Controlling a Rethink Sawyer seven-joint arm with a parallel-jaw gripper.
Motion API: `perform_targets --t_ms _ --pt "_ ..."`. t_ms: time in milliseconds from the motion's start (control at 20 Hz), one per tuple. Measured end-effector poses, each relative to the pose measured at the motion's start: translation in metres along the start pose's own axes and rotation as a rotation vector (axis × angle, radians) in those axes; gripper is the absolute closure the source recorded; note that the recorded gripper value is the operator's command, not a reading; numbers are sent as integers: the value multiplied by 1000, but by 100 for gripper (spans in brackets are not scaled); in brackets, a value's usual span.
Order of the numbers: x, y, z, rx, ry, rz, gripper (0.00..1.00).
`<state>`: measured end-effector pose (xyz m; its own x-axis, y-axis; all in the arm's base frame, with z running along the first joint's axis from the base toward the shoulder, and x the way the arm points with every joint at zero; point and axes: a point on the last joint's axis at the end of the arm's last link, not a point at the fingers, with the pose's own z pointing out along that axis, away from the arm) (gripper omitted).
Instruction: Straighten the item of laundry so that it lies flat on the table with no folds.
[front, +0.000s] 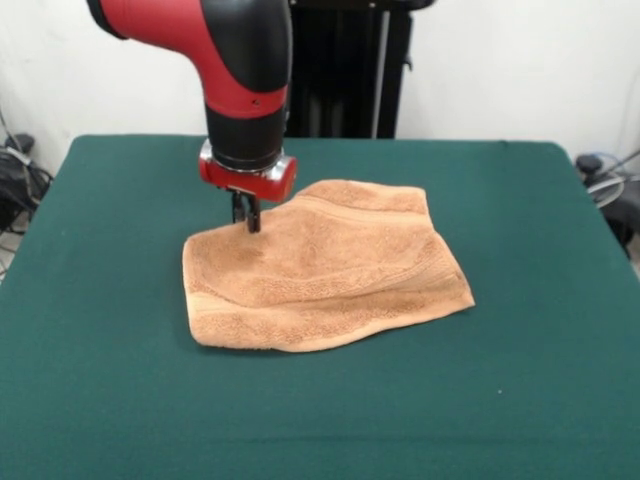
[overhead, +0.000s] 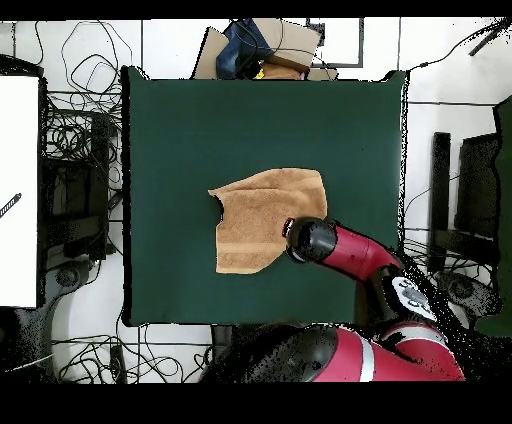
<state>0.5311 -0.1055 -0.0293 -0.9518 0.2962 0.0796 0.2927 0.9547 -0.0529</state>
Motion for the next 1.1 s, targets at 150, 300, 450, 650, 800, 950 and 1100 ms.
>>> perform_targets --t_ms 150,300,450,650,800,950,1100 --pt "-5 0 -8 3 -16 -2 100" --pt "-9 -1 -14 5 -29 -1 100" --pt "-13 -2 -21 7 -44 0 100" --pt "-17 -3 -28 9 -58 1 100" --pt "-18 -3 -30 9 -62 2 100" --pt "-18 -3 -31 10 -63 2 100" --pt "-19 -3 -31 10 -64 1 100"
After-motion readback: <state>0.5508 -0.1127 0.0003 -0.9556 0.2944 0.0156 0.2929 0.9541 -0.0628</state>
